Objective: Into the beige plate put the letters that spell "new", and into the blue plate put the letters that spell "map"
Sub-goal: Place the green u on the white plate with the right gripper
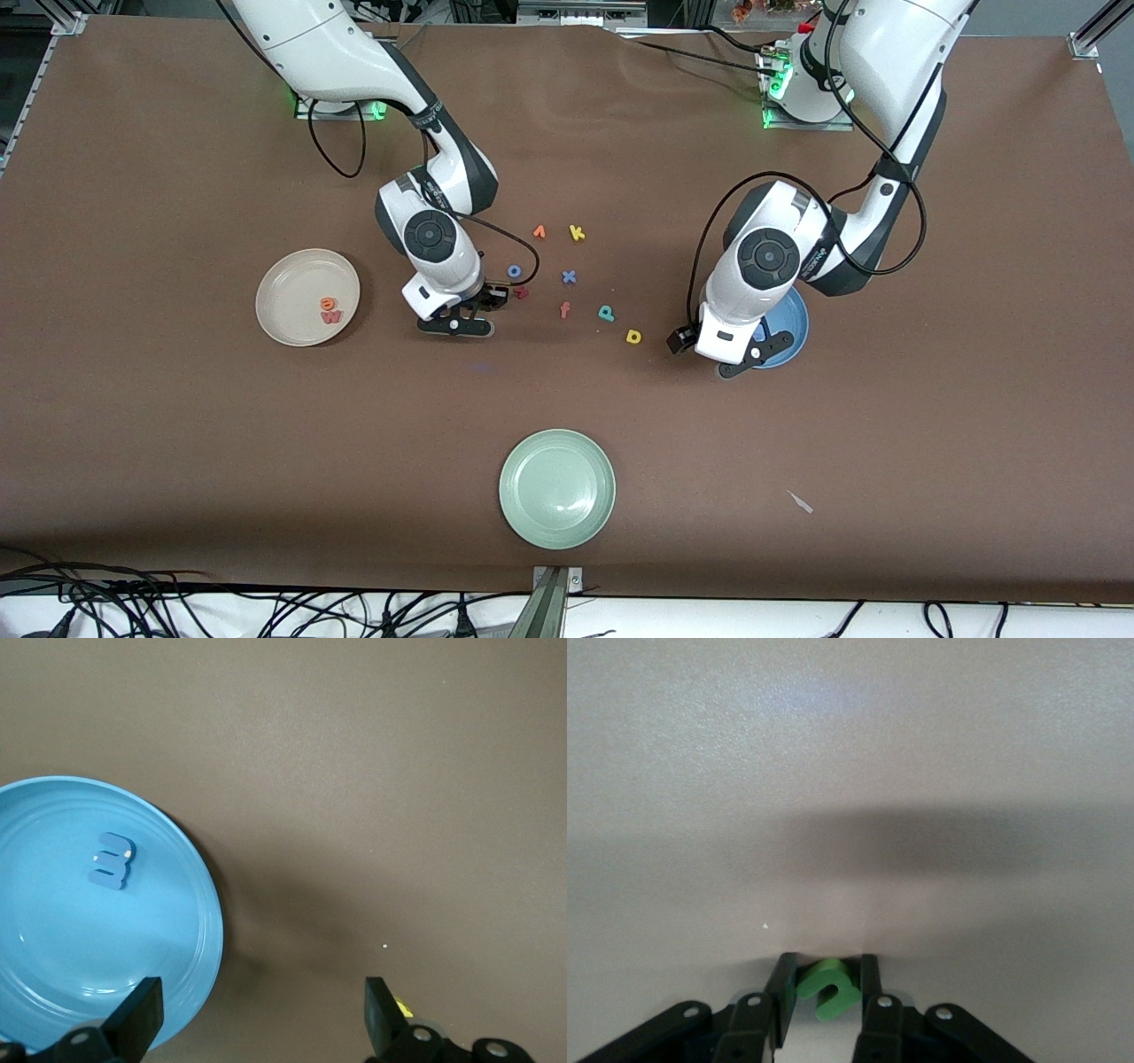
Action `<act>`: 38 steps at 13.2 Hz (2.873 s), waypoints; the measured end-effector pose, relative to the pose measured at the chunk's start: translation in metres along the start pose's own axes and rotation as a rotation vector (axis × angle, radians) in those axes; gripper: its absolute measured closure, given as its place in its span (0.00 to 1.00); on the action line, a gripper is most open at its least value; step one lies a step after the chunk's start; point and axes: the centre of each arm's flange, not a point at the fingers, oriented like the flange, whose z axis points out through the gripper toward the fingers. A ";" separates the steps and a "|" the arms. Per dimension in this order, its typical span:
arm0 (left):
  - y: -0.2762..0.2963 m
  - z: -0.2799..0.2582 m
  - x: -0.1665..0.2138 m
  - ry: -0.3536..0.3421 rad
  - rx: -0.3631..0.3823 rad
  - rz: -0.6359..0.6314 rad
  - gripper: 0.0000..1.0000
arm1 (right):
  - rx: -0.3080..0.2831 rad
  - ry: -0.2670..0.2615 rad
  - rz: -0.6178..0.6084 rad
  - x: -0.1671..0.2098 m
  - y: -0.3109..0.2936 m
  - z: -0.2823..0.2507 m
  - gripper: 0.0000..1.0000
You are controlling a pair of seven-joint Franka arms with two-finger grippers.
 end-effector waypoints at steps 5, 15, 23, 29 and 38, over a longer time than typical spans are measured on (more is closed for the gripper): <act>0.005 -0.001 -0.005 0.001 -0.001 0.004 0.00 | -0.002 -0.006 -0.004 0.000 -0.003 -0.002 0.67; 0.008 0.000 -0.009 0.000 0.000 0.002 0.00 | -0.091 -0.133 -0.245 0.068 0.094 -0.067 0.67; 0.037 -0.002 -0.028 0.007 -0.021 -0.108 0.00 | -0.145 -0.242 -0.306 0.104 0.236 -0.072 0.67; 0.040 -0.001 -0.032 0.006 -0.020 -0.125 0.00 | -0.142 -0.313 -0.276 0.102 0.262 -0.059 0.22; 0.050 0.005 -0.042 0.001 -0.018 -0.150 0.00 | -0.099 -0.353 -0.285 0.080 0.246 -0.210 0.00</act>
